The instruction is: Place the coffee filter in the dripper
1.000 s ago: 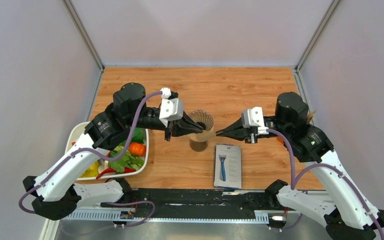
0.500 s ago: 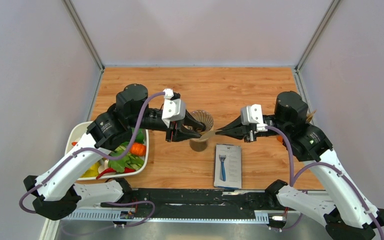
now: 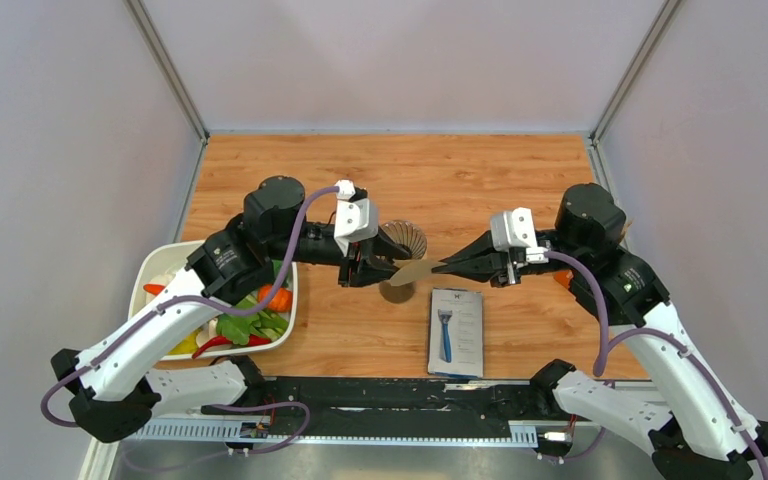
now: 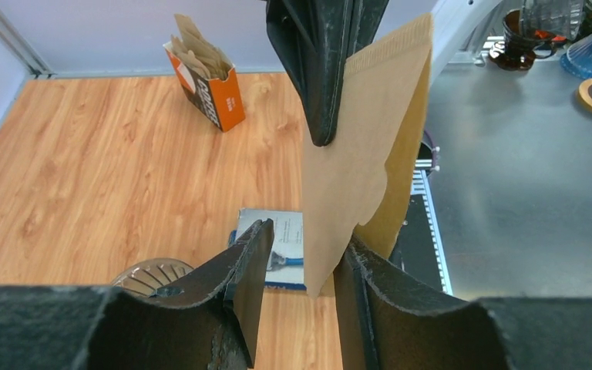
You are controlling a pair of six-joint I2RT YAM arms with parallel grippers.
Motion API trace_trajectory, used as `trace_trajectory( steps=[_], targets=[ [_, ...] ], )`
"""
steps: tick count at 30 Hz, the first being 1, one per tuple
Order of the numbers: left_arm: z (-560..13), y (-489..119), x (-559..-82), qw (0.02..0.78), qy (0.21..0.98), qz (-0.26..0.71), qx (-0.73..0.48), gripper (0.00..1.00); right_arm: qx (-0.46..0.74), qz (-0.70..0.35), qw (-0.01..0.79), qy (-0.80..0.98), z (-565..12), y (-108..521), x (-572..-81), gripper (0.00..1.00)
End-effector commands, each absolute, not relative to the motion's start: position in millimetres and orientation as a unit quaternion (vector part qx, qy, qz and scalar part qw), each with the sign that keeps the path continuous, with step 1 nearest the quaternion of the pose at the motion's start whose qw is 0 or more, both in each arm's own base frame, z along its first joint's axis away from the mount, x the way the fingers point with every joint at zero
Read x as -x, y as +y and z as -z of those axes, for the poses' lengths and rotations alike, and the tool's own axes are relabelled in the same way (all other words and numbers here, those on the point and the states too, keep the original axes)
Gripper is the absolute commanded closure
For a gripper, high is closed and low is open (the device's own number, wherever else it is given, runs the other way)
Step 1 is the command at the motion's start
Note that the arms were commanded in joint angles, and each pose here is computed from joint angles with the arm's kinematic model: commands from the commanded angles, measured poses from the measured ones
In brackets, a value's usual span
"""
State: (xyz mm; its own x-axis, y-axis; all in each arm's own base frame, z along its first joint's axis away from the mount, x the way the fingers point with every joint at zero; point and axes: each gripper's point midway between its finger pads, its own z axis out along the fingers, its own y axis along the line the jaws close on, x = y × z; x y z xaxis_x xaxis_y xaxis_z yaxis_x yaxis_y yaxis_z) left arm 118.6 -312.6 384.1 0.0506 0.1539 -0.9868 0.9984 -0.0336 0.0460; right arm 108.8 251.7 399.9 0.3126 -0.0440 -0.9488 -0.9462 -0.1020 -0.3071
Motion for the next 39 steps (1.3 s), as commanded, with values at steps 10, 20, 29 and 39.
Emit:
trace_trajectory(
  steps=[10, 20, 29, 39],
  targets=[
    [-397, -313, -103, 0.461, 0.503, 0.552, -0.479, 0.59, 0.584, -0.449, 0.573, 0.360, -442, 251, -95, 1.00],
    [-410, -307, -105, 0.484, 0.482, 0.541, -0.491, 0.93, 0.571, -0.458, 0.566, 0.380, -430, 249, -93, 1.00],
    [-380, -295, -107, 0.464, 0.493, 0.464, -0.570, 1.00, 0.569, -0.401, 0.579, 0.424, -428, 240, -110, 0.52],
    [-361, -292, -137, 0.451, 0.494, 0.336, -0.664, 1.00, 0.608, -0.371, 0.525, 0.466, -409, 243, -126, 0.57]
  ],
)
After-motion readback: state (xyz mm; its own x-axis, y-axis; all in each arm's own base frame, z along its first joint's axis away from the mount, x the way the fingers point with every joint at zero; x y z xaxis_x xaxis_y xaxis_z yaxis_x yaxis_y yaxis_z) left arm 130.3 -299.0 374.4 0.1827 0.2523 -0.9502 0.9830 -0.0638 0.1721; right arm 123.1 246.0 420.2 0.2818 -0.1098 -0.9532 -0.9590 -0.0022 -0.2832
